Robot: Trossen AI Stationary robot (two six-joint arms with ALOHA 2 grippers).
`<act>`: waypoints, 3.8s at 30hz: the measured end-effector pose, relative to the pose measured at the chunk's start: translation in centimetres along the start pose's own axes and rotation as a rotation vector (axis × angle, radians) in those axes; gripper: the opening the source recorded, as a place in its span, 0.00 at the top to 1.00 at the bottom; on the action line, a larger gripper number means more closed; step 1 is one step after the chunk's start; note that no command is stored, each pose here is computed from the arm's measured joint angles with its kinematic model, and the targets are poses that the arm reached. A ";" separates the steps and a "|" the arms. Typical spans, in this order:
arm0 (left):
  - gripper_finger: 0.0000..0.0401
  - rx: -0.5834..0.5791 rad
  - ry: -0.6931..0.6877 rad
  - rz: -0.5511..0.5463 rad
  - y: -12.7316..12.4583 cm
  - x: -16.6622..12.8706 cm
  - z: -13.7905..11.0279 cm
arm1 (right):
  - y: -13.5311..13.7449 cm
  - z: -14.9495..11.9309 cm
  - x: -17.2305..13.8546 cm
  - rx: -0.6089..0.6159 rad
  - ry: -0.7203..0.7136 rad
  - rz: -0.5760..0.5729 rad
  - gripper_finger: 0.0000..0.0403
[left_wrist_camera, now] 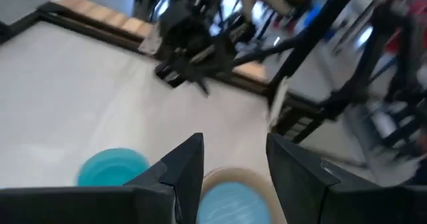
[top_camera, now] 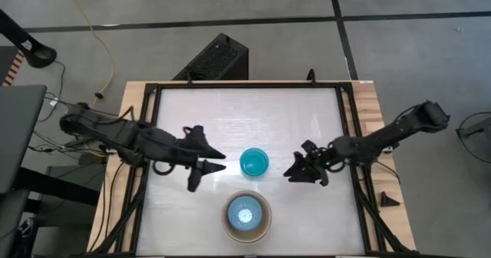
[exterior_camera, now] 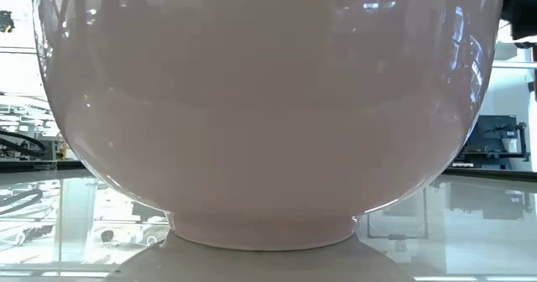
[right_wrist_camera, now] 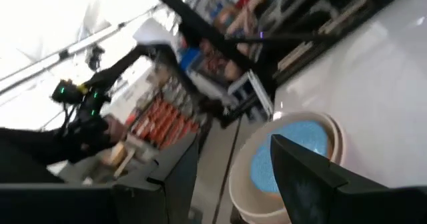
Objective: Nest bowls inside each other
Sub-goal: Stack the blue bowl on top of the blue patterned bowl
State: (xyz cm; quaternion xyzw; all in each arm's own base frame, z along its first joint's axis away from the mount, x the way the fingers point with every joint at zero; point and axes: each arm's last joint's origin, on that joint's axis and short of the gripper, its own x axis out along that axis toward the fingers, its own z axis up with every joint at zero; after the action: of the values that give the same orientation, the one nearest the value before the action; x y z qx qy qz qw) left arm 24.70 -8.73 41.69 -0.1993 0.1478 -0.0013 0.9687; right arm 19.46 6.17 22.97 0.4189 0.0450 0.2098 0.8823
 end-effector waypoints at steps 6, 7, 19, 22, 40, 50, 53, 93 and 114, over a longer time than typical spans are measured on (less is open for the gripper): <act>0.62 -0.166 -0.227 -0.114 2.5 -0.9 -3.9 | -1.2 2.0 2.9 -0.061 0.170 0.059 0.45; 0.62 -0.195 -0.257 -0.121 2.9 -0.9 -4.5 | -1.3 2.4 3.4 -0.080 0.200 0.064 0.45; 0.62 -0.290 -0.409 -0.116 4.0 -0.7 -7.4 | -3.3 4.5 5.5 -0.535 0.559 -0.121 0.45; 0.62 -0.288 -0.413 -0.105 4.0 -0.8 -7.4 | -4.0 4.1 5.2 -0.641 0.640 -0.197 0.45; 0.62 -0.273 -0.414 -0.034 4.3 -0.7 -7.6 | -10.7 3.7 8.3 -0.742 0.781 -0.323 0.45; 0.62 -0.278 -0.415 -0.033 4.3 -0.6 -7.6 | -14.2 1.3 10.1 -0.696 0.941 -0.431 0.50; 0.62 -0.279 -0.418 -0.028 4.3 -0.7 -7.6 | -14.4 1.7 10.7 -0.705 0.959 -0.483 0.60; 0.62 -0.228 -0.436 0.001 4.3 -0.7 -7.5 | 0.9 9.4 0.3 -0.543 0.166 -0.634 0.94; 0.62 -0.223 -0.450 0.033 4.4 -0.7 -7.5 | 4.9 1.4 2.0 -0.335 -0.150 -0.056 0.94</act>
State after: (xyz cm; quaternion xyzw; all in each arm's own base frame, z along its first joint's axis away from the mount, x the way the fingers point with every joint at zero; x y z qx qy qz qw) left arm 21.61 -7.48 33.64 -0.2976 -0.0693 0.0751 0.9492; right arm 19.95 8.74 27.75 0.2790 -0.0447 0.1579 0.9462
